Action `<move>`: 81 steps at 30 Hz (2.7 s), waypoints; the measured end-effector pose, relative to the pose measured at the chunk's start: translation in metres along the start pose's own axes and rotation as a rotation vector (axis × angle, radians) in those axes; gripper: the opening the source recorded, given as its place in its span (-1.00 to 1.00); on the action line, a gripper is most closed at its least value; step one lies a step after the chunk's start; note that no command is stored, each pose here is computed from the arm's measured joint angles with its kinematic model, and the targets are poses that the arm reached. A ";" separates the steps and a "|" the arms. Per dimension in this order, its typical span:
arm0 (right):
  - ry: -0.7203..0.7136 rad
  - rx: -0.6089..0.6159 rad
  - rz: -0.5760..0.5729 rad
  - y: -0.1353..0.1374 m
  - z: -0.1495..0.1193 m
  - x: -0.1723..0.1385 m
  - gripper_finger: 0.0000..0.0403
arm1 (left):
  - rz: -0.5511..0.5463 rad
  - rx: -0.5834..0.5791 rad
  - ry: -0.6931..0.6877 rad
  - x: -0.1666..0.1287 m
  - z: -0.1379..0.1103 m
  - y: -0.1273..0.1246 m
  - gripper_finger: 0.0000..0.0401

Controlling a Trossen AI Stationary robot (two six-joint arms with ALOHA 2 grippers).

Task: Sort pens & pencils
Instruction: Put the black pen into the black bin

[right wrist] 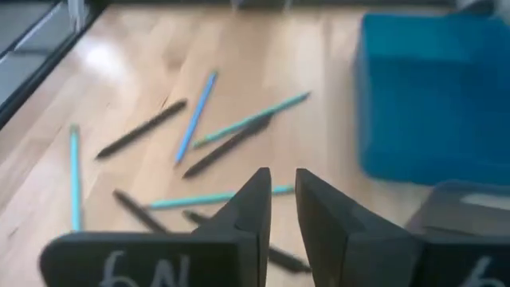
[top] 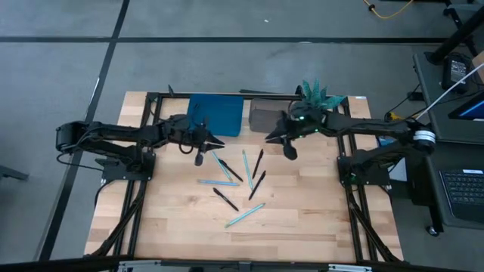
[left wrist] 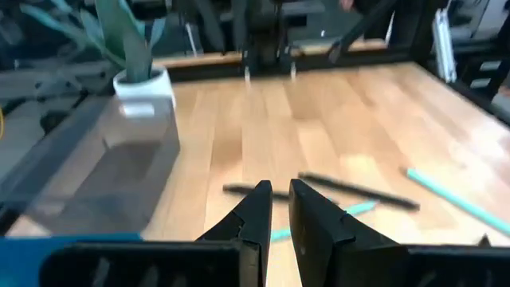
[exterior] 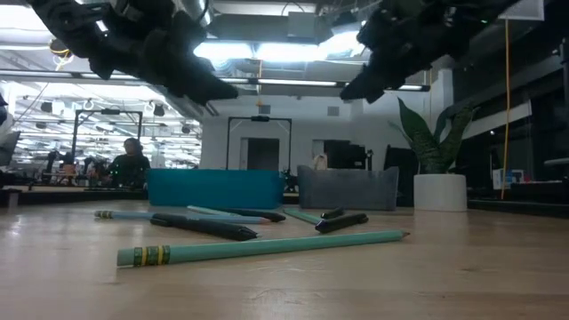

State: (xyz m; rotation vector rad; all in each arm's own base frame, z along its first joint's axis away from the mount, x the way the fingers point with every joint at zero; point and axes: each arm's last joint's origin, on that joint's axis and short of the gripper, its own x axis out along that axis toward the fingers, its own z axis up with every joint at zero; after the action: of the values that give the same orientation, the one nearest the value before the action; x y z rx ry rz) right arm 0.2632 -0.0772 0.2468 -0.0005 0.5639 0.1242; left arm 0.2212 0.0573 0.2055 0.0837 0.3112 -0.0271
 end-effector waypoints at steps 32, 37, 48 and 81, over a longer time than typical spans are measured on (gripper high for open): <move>0.505 -0.202 -0.147 0.049 0.017 0.060 -0.48 | -0.008 -0.035 0.207 -0.001 -0.019 -0.006 -0.79; 0.509 -0.271 -0.121 0.049 0.017 0.060 -0.35 | -0.008 -0.034 0.207 -0.001 -0.019 -0.006 -0.79; 0.637 -0.472 -0.010 0.044 -0.013 0.102 -0.38 | -0.008 -0.035 0.207 -0.001 -0.019 -0.006 -0.79; 0.792 -0.884 0.096 0.064 -0.023 0.151 -0.38 | -0.013 -0.041 0.228 -0.002 -0.021 -0.006 -0.79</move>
State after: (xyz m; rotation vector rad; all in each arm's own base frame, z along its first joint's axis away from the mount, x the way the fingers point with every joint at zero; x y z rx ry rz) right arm 0.3701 0.0036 0.1486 -0.9172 1.2588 0.4700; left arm 0.2127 0.0529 0.1854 0.0439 0.5401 -0.0245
